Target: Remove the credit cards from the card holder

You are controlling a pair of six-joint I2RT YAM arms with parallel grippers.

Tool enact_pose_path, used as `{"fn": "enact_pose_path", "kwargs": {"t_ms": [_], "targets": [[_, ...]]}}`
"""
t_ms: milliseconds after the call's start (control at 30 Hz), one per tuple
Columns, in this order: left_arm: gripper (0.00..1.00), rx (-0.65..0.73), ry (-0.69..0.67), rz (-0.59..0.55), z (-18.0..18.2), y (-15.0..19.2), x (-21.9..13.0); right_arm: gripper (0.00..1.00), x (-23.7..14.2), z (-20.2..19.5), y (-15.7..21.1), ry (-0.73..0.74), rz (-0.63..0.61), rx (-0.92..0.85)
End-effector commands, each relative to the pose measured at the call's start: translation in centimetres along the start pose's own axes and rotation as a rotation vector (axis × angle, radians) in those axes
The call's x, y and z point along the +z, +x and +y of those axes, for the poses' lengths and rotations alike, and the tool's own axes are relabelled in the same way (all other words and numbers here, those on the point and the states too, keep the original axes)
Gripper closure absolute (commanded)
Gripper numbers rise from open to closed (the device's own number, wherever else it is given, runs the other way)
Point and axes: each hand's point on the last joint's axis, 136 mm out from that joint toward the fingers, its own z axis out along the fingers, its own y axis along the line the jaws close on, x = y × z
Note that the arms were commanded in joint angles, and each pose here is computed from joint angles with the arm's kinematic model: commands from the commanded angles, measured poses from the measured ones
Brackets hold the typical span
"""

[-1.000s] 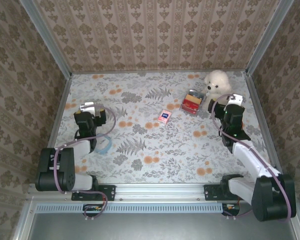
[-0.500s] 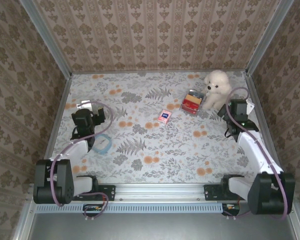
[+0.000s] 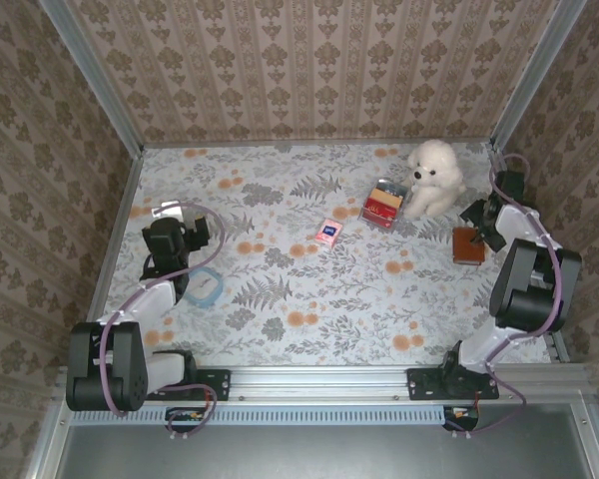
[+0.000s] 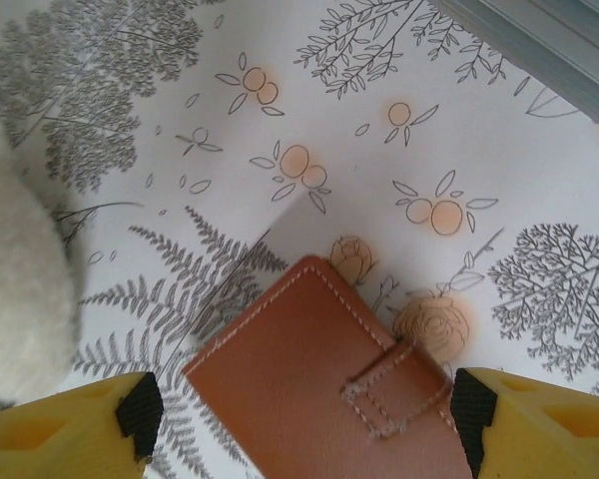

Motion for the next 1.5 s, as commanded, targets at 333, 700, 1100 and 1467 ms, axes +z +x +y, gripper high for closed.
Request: {"fn": "enact_pose_path", "kwargs": {"t_ms": [333,700,1100,1467], "targets": [[0.00,-0.021,-0.039,-0.016,0.6,-0.3,-0.1,0.23,2.9,-0.8,4.1,0.061,0.243,-0.032],[0.00,-0.032,-0.055,-0.008,0.6,-0.2,0.0,0.27,1.3,1.4,10.3,-0.054,0.391,-0.089],[0.00,-0.002,-0.058,-0.001,0.2,-0.1,0.2,0.29,-4.0,6.7,23.0,-0.125,0.493,-0.298],[0.00,0.054,0.005,0.000,-1.7,-0.8,0.1,0.24,-8.1,7.3,26.1,-0.234,0.459,-0.472]]}}
